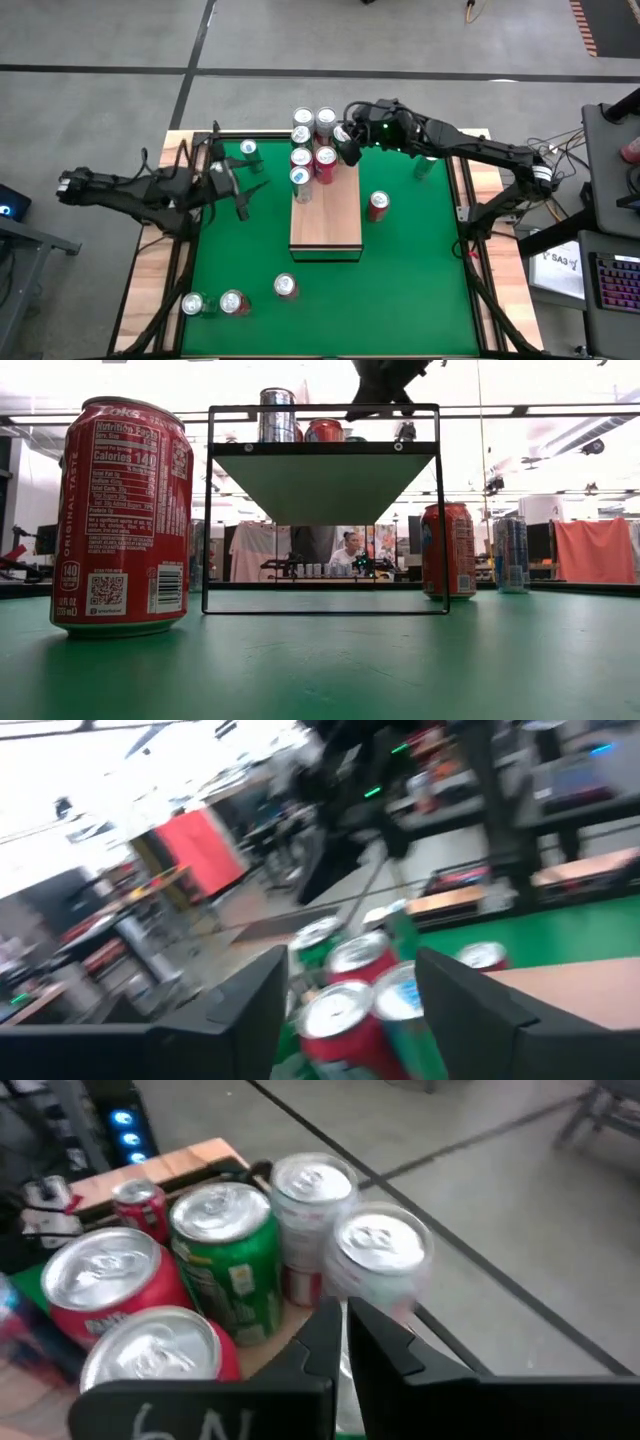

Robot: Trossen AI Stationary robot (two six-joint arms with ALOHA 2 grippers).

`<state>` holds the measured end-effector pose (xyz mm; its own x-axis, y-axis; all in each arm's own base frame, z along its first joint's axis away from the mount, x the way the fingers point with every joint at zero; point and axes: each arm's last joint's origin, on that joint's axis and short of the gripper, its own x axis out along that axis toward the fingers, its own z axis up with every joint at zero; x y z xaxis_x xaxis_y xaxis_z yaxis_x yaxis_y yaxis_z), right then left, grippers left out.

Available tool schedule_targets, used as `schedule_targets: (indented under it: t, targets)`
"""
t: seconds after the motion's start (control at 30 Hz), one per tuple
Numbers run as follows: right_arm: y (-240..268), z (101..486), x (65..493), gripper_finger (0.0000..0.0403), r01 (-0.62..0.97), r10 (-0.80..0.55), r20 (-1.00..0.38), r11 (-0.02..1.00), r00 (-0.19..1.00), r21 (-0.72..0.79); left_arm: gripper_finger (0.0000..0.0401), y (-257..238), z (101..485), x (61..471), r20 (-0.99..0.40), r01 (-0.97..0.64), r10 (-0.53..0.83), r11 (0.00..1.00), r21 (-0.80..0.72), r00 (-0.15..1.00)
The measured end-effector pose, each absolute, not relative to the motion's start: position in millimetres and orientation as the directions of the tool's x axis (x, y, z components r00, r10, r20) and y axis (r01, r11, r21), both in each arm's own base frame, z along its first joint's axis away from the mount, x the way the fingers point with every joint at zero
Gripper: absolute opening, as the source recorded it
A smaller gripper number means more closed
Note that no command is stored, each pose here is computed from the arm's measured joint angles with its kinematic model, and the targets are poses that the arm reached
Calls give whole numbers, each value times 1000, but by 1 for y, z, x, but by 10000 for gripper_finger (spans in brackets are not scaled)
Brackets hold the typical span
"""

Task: Place canned beverage on shelf
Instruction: Put the green can on the shelf

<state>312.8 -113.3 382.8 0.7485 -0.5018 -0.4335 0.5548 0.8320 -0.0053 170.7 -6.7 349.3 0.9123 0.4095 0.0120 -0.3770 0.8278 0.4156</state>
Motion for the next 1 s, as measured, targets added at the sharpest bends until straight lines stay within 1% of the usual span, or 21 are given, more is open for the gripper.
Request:
schedule_targets:
  t: [0.1, 0.23, 0.43, 0.57, 0.73, 0.87, 1.0]
  targets:
    - [-114, 383, 317, 9, 546, -495, -417, 838, 762, 5, 171, 4, 347, 174, 3, -424, 465, 804, 418, 885]
    - [-111, 377, 320, 9, 546, -480, -457, 838, 749, 15, 132, 10, 345, 178, -9, -439, 489, 791, 426, 872]
    - [-101, 373, 324, 9, 533, -455, -476, 845, 753, 35, 94, 11, 345, 178, -9, -440, 492, 786, 434, 871]
    - [-95, 372, 325, 9, 528, -447, -485, 848, 752, 37, 82, 11, 346, 177, -5, -442, 492, 787, 432, 871]
    - [-95, 371, 325, 9, 535, -447, -494, 844, 746, 44, 78, 11, 345, 177, -5, -442, 492, 786, 432, 871]
    - [-97, 367, 327, 9, 588, -511, -498, 809, 700, -3, 78, 11, 345, 177, -7, -441, 492, 786, 433, 871]
    - [-99, 361, 329, 9, 594, -515, -521, 805, 681, -19, 78, 11, 345, 178, -8, -441, 492, 786, 433, 870]
